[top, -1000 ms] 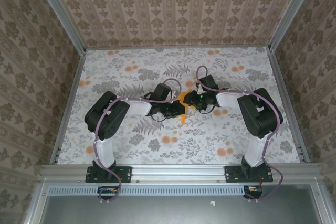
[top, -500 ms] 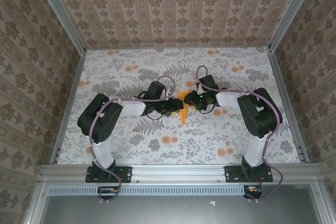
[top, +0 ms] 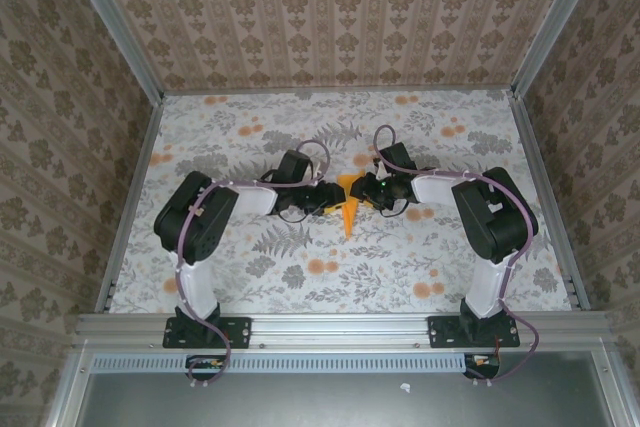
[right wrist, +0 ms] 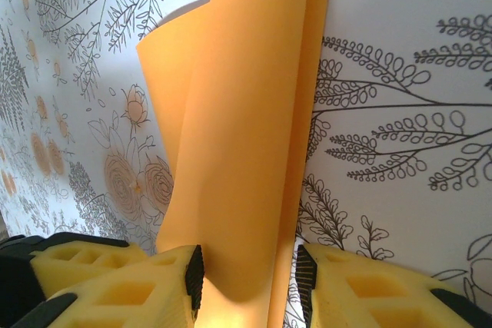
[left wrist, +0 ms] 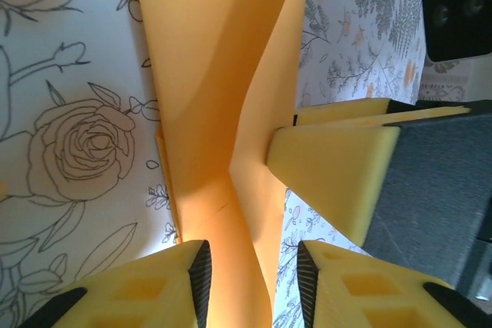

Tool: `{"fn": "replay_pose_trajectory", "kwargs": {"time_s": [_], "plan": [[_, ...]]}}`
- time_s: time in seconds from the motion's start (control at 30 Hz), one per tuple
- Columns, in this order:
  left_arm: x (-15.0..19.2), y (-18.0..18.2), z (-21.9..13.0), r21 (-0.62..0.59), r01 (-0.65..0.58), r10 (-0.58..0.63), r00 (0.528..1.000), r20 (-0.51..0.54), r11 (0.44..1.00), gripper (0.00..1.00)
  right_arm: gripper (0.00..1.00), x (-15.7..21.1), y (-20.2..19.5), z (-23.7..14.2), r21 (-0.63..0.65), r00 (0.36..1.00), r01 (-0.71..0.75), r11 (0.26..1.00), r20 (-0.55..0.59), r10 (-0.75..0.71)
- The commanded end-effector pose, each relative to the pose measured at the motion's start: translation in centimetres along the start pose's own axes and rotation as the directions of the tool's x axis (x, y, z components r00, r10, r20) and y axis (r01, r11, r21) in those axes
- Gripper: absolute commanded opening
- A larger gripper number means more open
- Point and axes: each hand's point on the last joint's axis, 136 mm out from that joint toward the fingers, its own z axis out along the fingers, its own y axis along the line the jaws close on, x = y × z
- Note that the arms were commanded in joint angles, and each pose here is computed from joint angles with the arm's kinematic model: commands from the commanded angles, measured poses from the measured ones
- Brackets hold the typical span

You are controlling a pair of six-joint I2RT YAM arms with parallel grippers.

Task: Fold a paper plane with a square sheet of paper (fold left side to right side)
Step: Fold the wing for the fifth time at the center of the table.

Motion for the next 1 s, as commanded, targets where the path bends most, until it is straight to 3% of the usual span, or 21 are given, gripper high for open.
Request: {"fn": "replay_pose_trajectory", "kwargs": {"time_s": [0.0,0.27,0.5,0.6,0.97], "plan": [[-0.3,-1.1,0.6,0.039,-0.007,0.007,1.0,-0.016,0.999,0.35,0.4,1.2,-1.8,0.6,0.072,0.999,-0.035,0.997,-0.038,0.037],[-0.4,-1.2,1.6,0.049,-0.003,0.005,1.0,-0.026,0.999,0.29,0.4,1.2,-1.9,0.7,0.073,0.998,-0.035,0.997,-0.041,0.038],[-0.6,-0.5,1.5,0.012,-0.004,0.005,1.0,-0.01,1.0,0.08,0.4,1.1,-1.7,0.6,0.07,0.999,-0.032,0.997,-0.04,0.034],[-0.6,-0.1,1.1,-0.025,-0.028,0.028,1.0,-0.009,0.999,0.03,0.41,0.9,-1.3,0.4,0.059,0.999,-0.023,0.998,-0.036,0.025],[-1.2,0.6,0.9,-0.045,-0.113,0.112,0.994,-0.013,0.993,0.0,0.48,-0.5,-0.1,-2.3,0.036,0.999,0.038,0.999,0.023,-0.039]]}}
